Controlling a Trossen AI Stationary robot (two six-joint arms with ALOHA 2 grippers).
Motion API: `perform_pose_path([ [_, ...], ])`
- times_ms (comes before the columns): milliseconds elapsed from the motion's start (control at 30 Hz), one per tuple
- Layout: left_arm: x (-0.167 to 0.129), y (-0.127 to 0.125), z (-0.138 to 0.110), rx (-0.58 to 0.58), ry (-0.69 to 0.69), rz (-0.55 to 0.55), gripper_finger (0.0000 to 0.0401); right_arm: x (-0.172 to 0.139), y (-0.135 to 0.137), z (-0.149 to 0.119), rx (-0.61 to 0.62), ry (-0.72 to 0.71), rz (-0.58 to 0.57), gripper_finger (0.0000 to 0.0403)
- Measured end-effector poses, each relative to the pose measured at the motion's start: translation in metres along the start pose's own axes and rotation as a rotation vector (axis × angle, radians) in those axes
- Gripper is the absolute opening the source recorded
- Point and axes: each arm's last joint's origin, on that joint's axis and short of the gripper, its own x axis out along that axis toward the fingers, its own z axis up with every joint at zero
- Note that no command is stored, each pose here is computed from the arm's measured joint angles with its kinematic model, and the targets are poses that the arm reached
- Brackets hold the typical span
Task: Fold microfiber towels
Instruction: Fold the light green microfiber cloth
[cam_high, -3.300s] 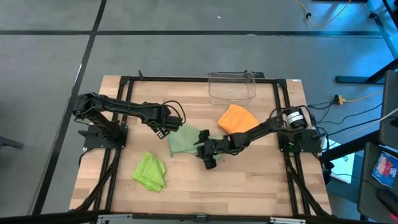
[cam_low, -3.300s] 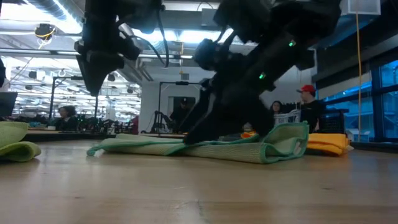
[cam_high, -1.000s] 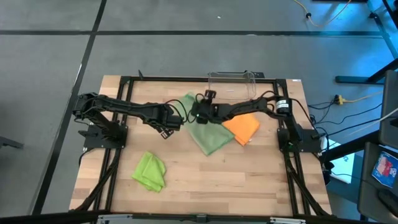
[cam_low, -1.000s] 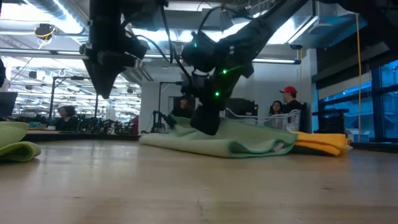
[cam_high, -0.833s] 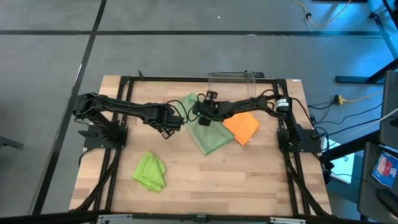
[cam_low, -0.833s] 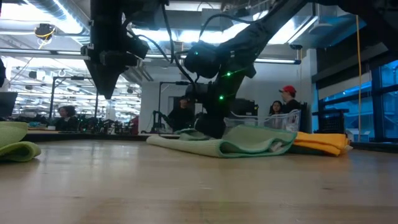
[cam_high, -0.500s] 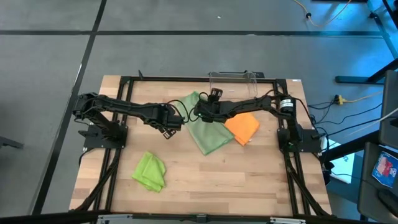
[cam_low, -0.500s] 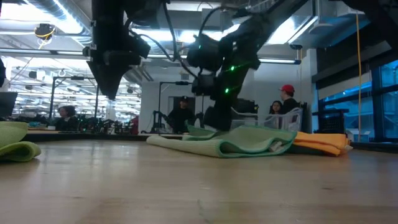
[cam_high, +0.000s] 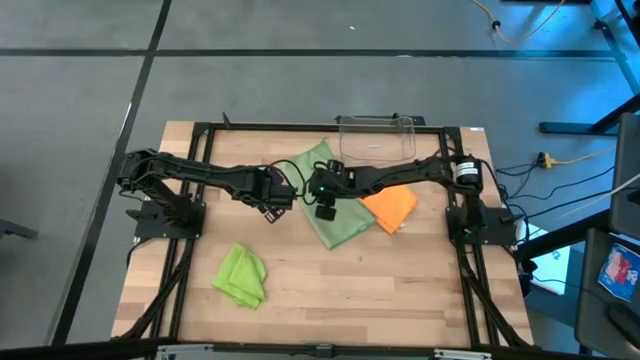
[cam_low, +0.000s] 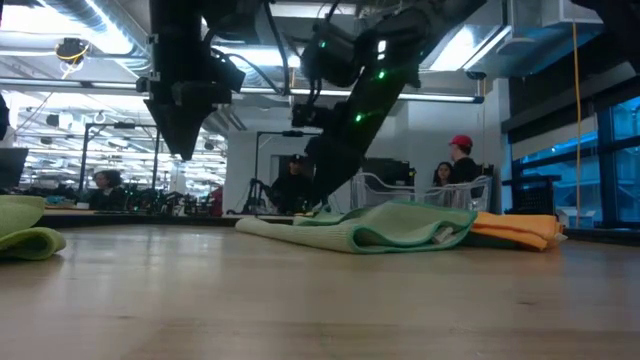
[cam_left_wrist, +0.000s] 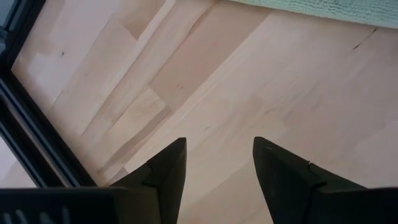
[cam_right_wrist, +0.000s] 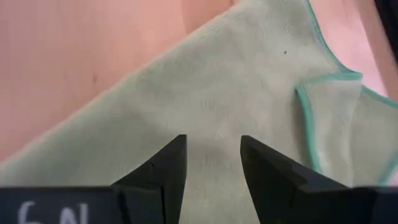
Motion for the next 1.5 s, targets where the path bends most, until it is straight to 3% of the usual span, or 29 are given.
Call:
perform_pose_path([
  [233, 0.000, 0.000, 0.000, 0.001, -0.013, 0.013, 0.0177, 0.036, 0.015, -0.010, 0.003, 0.002, 0.064, 0.0154],
  [400, -0.001, -0.001, 0.000, 0.005, -0.028, 0.020, 0.0177, 0.043, 0.036, -0.009, -0.024, -0.044, 0.280, 0.0154],
  [800, -0.001, -0.001, -0.001, 0.013, -0.023, 0.017, 0.0177, 0.021, 0.102, -0.021, -0.424, -0.102, 0.778, 0.0154],
  [967, -0.003, -0.002, -0.004, 0.032, -0.042, 0.051, 0.0176, -0.003, 0.097, -0.018, -0.408, -0.057, 0.774, 0.0154],
  [1133, -0.016, -0.002, -0.022, 0.028, -0.026, 0.053, 0.0169, -0.041, 0.079, -0.007, -0.416, -0.049, 0.626, 0.0154],
  [1300, -0.034, -0.014, -0.045, 0.030, 0.007, -0.072, 0.0158, -0.055, 0.072, -0.002, -0.416, -0.062, 0.570, 0.0154],
  [1500, -0.050, -0.036, -0.081, 0.160, 0.043, -0.186, 0.0148, -0.050, 0.075, 0.001, -0.413, -0.108, 0.563, 0.0154],
])
